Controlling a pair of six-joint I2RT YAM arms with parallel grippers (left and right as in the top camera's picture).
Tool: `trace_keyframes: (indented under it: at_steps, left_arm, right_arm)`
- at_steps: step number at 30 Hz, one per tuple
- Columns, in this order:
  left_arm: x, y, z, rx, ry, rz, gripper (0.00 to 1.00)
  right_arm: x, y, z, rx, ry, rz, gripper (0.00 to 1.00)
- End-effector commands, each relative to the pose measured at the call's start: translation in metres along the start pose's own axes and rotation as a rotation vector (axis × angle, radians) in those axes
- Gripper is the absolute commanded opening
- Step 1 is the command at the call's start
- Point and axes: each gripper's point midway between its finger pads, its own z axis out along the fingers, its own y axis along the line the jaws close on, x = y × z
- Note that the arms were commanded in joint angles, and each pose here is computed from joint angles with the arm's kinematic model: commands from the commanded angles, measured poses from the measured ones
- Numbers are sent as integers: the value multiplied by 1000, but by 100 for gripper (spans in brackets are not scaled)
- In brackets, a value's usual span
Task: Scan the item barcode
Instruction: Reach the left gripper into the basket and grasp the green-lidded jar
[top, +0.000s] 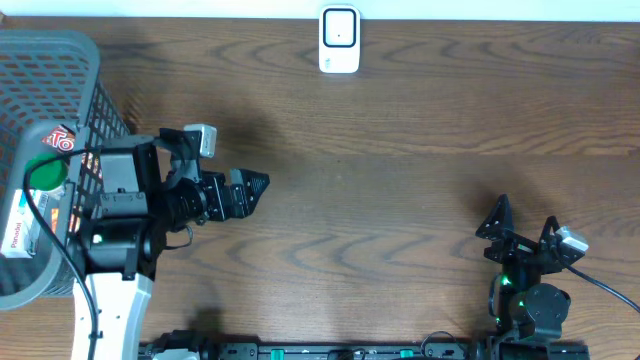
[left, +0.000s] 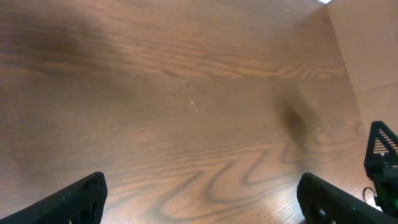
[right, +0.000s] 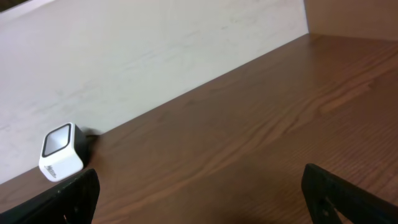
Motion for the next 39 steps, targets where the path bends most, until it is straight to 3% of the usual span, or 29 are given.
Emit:
trace_keyframes:
  at_steps: [1, 7, 15, 23, 29, 33, 39]
  left_arm:
    - [-40, -30, -33, 13, -116, 79, 98]
    - [-82, -48, -86, -112, -266, 88, 98]
    - [-114, -11, -172, -565, -484, -55, 98]
    - [-143, 13, -236, -847, -644, -163, 98]
    - [-164, 51, -258, -944, -725, -344, 98]
    - [-169, 99, -258, -1000, -683, -457, 98]
    - [-168, 170, -251, -948, -676, -734, 98]
  right_arm:
    - [0, 0, 0, 0, -4, 9, 99]
    - [0, 0, 0, 0, -4, 9, 99]
    - [0, 0, 0, 0, -4, 9, 99]
    - [0, 0, 0, 0, -4, 9, 99]
    - [0, 0, 0, 0, -4, 9, 99]
    - [0, 0, 0, 0, -4, 9, 99]
    - [0, 0, 0, 0, -4, 9, 99]
